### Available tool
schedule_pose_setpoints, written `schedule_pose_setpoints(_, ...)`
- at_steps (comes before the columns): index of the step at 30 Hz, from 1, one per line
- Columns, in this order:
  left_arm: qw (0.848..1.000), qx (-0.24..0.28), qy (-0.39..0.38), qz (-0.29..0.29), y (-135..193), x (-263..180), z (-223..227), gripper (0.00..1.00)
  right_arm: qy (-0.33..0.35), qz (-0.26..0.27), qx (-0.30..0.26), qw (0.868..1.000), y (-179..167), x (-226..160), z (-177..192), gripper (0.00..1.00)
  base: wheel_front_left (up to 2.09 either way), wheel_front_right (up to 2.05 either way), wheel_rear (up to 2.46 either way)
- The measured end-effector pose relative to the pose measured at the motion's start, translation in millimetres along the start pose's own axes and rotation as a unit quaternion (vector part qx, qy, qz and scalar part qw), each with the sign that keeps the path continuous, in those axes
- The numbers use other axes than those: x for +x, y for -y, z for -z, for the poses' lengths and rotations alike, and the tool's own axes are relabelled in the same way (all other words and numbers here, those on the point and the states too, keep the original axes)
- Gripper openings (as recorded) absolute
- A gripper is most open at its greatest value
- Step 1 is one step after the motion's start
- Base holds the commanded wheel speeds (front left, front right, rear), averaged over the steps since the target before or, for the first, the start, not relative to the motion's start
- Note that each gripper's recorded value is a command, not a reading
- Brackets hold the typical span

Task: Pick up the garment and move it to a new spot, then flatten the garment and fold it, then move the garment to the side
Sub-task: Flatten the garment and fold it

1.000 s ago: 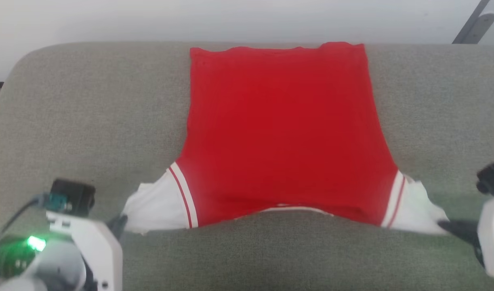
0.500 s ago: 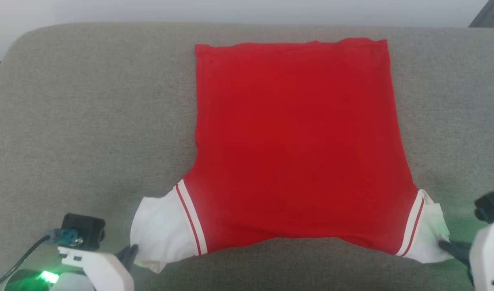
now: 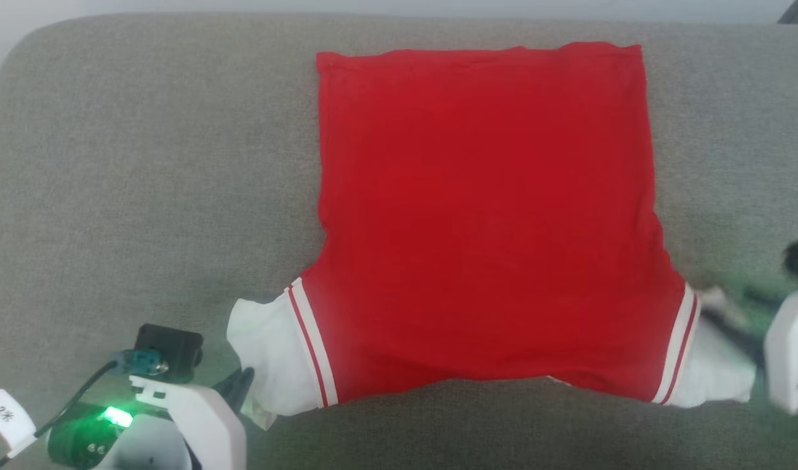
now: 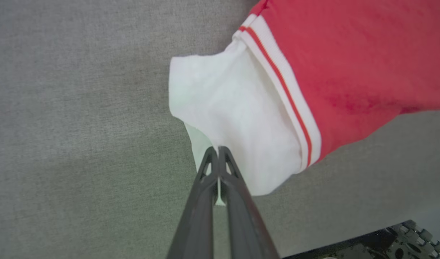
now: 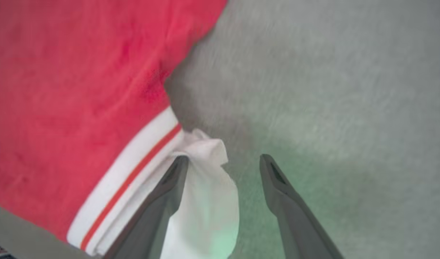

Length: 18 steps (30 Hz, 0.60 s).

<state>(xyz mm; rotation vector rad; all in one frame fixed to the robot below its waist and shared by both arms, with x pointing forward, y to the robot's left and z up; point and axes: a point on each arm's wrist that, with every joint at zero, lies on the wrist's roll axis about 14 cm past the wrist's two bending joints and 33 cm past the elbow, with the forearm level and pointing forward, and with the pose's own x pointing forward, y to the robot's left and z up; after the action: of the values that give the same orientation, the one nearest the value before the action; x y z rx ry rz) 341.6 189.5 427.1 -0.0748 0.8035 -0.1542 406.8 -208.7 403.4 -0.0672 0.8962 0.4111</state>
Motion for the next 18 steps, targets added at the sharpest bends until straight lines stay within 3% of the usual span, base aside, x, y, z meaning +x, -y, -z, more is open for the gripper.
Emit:
schedule_pose_setpoints(10, 1.0, 0.004, 0.006, 0.018, 9, 18, -4, 0.0, 0.17, 0.054, -0.031, 0.983, 20, 13, -131, 1.0, 0.0, 0.0, 0.0)
schedule_pose_setpoints(18, 1.0, -0.005, 0.007, 0.023, 10, 30, -7, 0.0, 0.186, 0.075, -0.023, 0.979, 34, 76, -188, 1.0, 0.0, 0.0, 0.0)
